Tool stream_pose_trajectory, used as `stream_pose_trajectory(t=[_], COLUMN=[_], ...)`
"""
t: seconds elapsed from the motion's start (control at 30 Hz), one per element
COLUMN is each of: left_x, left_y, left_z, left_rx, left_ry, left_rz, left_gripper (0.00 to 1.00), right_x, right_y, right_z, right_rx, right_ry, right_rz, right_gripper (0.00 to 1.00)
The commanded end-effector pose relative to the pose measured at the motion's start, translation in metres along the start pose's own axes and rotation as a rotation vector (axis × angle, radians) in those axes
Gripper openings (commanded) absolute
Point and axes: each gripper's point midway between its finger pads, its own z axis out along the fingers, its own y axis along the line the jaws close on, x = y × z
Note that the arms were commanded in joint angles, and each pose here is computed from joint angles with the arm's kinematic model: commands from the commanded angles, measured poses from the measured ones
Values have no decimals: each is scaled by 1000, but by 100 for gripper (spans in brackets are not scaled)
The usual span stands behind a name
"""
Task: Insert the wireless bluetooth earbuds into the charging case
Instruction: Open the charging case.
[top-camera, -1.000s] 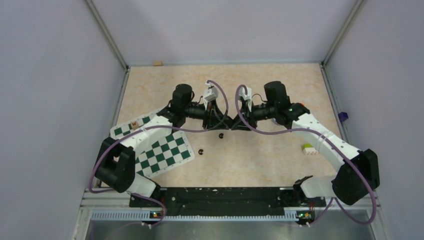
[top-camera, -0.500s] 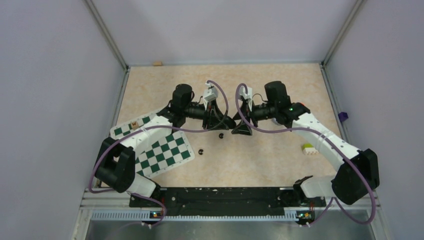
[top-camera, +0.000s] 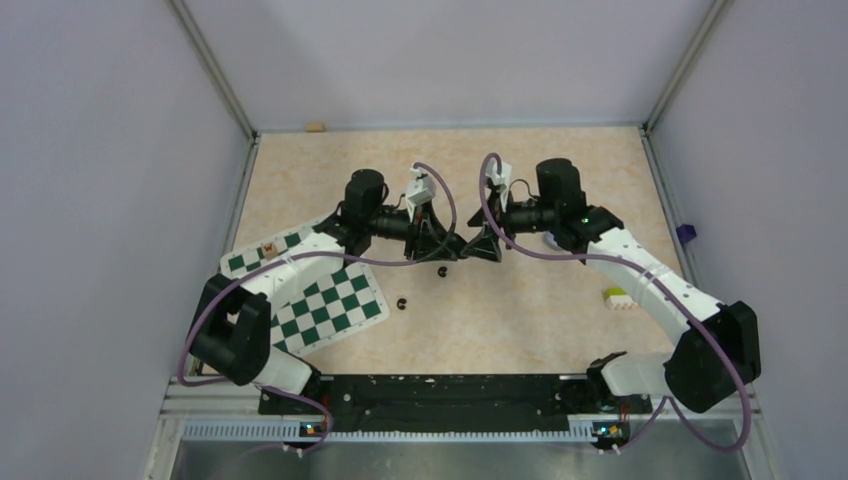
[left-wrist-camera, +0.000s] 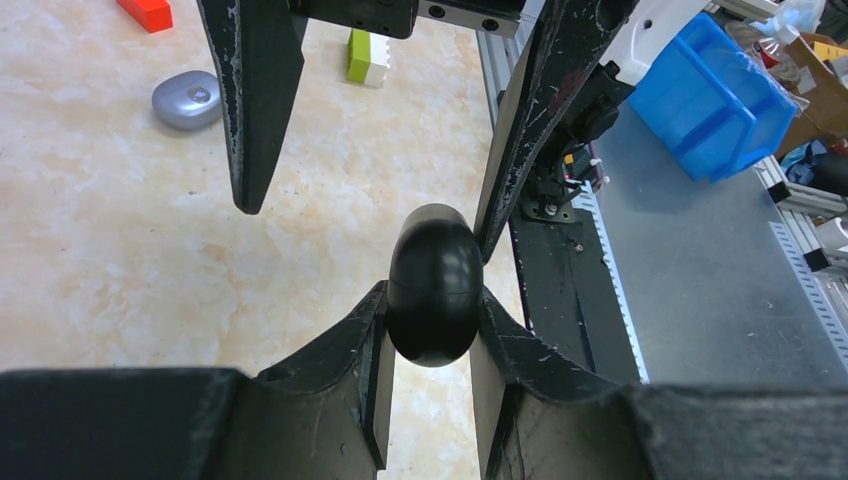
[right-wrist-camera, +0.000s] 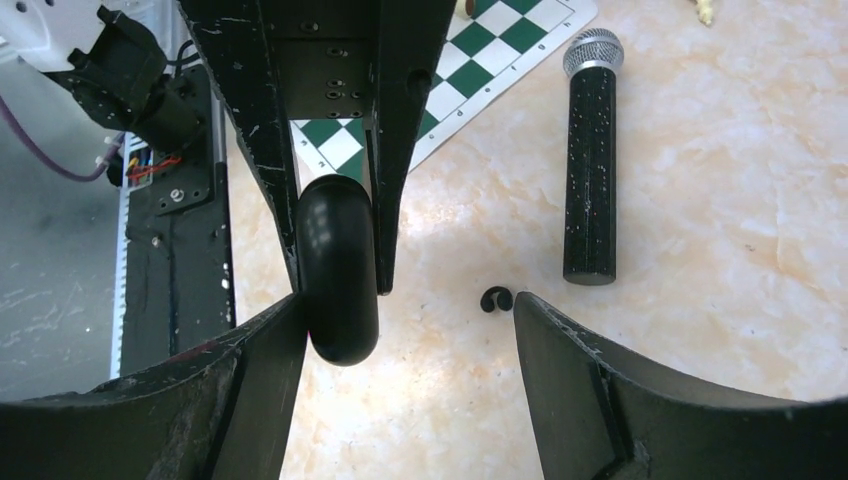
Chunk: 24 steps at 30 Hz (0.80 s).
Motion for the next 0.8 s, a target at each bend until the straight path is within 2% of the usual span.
stream_pose_trajectory(t=[0.0,0.2,0.57,0.77], left_x=[-7,-7,-7,-9], left_y=[-8,-10,-11,-11], left_z=[0,0,0,0], left_rx=[35,40,47,47], left_ry=[-16,-15,-14,-15], left_rz=[59,65,65,66], left_gripper=[0,0,0,0], right_x=[-26,-27,-38,-47], right_y=[-16,-30,-36,-18], right_z=[-8,-13,-37,-42], right_rx=[108,192,245,177], right_ry=[-86,-86,-123,-122], right_rz=[-51,-70,-105,-137], right_gripper=[73,73,74,75])
